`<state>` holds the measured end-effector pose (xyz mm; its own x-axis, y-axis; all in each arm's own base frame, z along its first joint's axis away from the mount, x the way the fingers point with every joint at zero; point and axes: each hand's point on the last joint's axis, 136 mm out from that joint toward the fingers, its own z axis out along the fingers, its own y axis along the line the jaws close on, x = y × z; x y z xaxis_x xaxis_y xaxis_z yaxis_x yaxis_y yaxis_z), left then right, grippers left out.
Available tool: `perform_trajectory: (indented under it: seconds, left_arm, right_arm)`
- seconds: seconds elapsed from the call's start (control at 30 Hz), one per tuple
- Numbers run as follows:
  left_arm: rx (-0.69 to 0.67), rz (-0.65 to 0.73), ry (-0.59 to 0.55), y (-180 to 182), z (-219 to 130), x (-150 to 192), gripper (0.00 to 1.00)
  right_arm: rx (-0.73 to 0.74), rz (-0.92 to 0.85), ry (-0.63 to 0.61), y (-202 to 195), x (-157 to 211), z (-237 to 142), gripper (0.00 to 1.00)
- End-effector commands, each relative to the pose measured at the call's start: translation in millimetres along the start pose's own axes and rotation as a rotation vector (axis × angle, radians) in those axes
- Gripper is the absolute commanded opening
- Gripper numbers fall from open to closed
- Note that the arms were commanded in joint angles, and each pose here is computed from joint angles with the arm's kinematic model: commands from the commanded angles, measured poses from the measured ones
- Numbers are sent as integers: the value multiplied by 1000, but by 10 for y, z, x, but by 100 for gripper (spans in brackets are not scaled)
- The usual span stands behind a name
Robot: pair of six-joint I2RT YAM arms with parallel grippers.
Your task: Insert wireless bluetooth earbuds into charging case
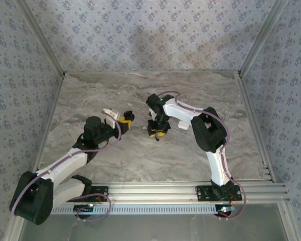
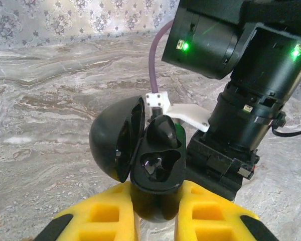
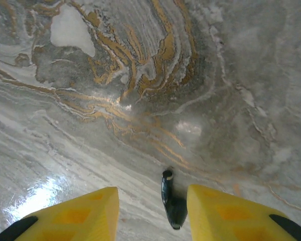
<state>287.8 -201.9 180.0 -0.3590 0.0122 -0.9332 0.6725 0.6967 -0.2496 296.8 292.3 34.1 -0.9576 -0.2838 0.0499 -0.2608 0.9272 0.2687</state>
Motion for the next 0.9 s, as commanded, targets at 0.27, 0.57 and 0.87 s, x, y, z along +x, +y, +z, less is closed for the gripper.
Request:
perform_trajectory:
  seconds: [0.27,0.57,0.87]
  left_arm:
    - [-8,6,-16,15,-53,-28,14]
    - [-4,7,-14,7,-55,-17,14]
    - [1,16,-9,-5,-64,-4,14]
  right_arm:
    - [-28,-36,85,123,96,182,36]
    - [-52,-95,156,248,334,199,32]
    - [-33,-139,181,320,563,-16,30]
